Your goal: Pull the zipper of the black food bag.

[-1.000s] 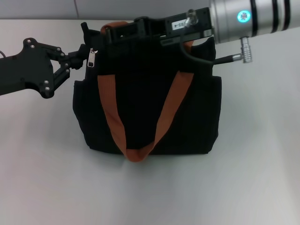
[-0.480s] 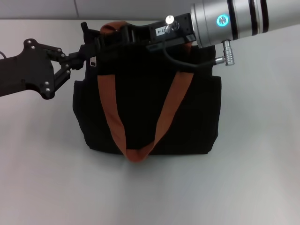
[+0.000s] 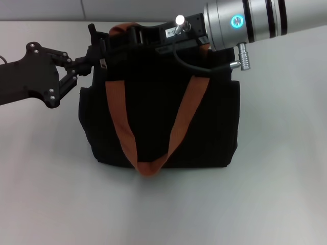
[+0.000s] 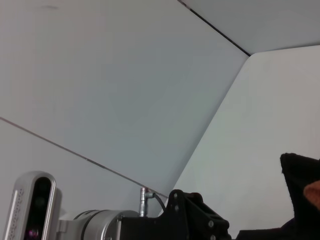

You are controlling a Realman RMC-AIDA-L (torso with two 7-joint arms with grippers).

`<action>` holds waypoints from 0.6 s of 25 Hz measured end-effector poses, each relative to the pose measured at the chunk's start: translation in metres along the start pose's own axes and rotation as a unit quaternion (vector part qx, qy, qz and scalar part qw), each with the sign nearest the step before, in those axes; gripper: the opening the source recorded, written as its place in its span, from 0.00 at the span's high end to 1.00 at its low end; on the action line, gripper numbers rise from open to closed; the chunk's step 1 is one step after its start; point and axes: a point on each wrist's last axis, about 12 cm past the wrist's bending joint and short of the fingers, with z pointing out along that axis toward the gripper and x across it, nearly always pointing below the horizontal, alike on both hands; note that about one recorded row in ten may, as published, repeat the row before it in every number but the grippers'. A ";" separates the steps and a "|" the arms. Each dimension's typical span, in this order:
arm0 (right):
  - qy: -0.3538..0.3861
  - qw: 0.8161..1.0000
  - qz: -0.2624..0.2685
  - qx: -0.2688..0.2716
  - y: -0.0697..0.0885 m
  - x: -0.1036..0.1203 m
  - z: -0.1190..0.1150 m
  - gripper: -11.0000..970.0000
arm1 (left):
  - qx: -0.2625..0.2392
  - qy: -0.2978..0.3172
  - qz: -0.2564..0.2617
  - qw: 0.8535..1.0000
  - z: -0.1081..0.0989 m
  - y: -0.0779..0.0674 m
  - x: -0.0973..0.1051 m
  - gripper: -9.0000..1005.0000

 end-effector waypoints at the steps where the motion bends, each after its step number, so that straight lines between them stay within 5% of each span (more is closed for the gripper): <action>1: 0.000 1.000 0.000 0.000 0.000 0.000 0.000 0.50 | 0.001 0.000 0.000 1.000 0.000 0.000 0.000 0.96; 15: 0.009 1.000 0.008 0.000 0.002 -0.001 0.003 0.58 | -0.001 0.002 0.004 1.000 0.000 0.001 -0.001 0.96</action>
